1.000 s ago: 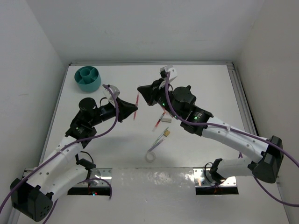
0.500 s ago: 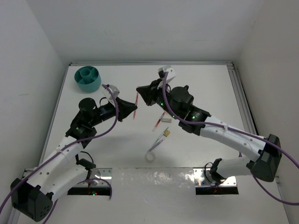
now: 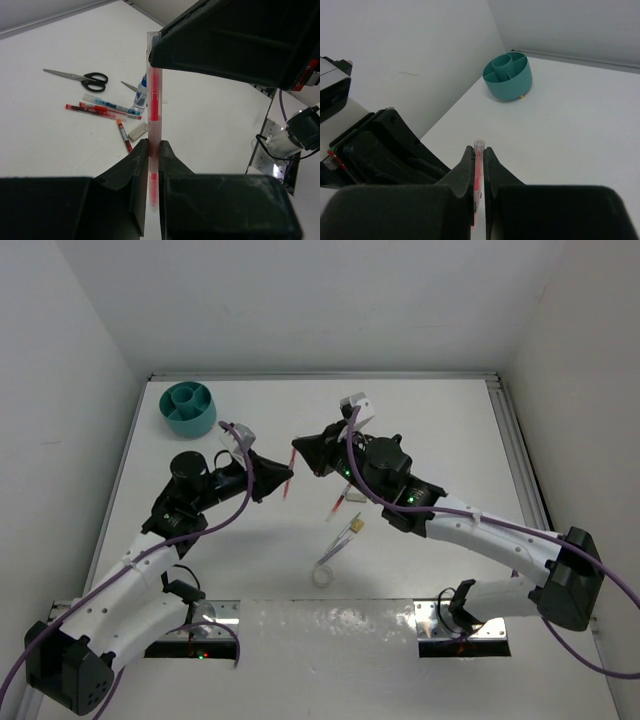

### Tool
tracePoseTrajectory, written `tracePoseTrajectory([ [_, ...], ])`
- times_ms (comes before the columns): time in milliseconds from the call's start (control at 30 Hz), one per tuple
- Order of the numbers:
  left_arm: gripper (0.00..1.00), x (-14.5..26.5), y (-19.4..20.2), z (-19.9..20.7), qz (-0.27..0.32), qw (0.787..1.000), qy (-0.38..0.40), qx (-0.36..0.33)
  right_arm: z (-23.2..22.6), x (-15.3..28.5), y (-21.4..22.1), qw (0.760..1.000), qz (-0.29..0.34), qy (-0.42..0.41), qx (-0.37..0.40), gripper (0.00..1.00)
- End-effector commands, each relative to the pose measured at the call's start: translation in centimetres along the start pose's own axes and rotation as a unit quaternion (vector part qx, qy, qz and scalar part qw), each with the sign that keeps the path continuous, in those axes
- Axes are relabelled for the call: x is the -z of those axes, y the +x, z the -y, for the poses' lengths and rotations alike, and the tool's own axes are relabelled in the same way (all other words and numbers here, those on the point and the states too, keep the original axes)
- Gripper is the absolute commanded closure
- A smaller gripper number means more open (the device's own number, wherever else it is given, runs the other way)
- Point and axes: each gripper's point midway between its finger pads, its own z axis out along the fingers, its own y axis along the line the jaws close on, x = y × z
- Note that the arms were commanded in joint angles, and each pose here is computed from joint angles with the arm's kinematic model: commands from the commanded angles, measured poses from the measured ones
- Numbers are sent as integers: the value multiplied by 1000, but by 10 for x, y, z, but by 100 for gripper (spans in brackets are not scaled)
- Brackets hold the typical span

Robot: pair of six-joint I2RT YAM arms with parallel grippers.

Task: Sort the stationery into containers
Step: Close the pen cap on the pen.

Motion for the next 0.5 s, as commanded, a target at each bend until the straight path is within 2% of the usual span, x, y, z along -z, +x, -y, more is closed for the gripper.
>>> tracePoseTrajectory([
  [0, 100, 4, -41, 5, 73, 997, 8, -31, -1, 10, 21, 999, -27, -15, -9, 100],
  [200, 100, 3, -48, 11, 96, 995, 22, -3, -1, 15, 20, 999, -18, -31, -23, 100],
  [467, 100, 4, -69, 16, 137, 990, 38, 7, 12, 24, 70, 997, -54, -21, -54, 100],
])
